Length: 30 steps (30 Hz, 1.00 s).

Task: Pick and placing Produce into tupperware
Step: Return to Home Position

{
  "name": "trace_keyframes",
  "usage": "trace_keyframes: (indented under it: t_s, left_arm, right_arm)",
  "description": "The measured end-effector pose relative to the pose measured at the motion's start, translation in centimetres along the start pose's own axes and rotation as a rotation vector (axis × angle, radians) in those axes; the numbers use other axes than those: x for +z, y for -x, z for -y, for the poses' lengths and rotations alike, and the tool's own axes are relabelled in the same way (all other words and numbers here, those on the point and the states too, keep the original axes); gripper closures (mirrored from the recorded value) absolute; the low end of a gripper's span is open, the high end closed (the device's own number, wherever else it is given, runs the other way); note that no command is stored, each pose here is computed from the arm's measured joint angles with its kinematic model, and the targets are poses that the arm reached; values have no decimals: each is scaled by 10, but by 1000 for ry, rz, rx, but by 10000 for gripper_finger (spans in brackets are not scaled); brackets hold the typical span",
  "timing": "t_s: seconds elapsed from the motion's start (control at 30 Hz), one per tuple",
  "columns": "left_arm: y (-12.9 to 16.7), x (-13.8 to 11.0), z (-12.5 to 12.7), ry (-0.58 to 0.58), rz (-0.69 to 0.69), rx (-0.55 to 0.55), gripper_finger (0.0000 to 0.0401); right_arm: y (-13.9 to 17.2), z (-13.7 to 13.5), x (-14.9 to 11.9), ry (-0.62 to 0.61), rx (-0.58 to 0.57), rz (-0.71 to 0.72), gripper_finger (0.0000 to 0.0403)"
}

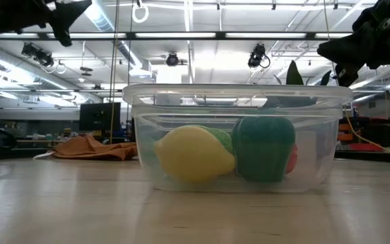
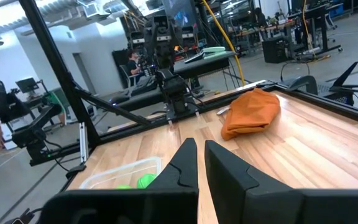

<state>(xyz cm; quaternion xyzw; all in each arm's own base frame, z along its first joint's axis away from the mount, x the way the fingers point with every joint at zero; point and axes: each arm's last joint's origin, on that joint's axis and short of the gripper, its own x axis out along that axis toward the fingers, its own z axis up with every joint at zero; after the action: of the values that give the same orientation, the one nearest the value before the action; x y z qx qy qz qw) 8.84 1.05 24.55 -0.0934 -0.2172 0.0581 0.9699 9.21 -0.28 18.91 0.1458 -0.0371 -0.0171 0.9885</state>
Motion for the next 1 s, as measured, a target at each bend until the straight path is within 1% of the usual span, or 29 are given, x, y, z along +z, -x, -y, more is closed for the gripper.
trace_keyframes:
  t_s: [0.27, 0.5, 0.67, 0.87, 0.93, 1.0]
  left_arm:
    - [5, -29, -6, 55, -68, 12, 229]
    - [7, -37, -7, 73, -93, -18, 230]
    - [9, -48, -8, 106, -127, -37, 230]
    - [9, -48, -8, 93, -131, -40, 230]
    - [10, -51, -9, 92, -159, -33, 230]
    - [11, -57, -10, 91, -215, -18, 230]
  right_arm:
    - [0, 0, 0, 0, 0, 0, 403]
    - [0, 0, 0, 0, 0, 0, 403]
    - [0, 0, 0, 0, 0, 0, 403]
    - [0, 0, 0, 0, 0, 0, 403]
    - [0, 0, 0, 0, 0, -1, 403]
    - [0, 0, 0, 0, 0, -1, 403]
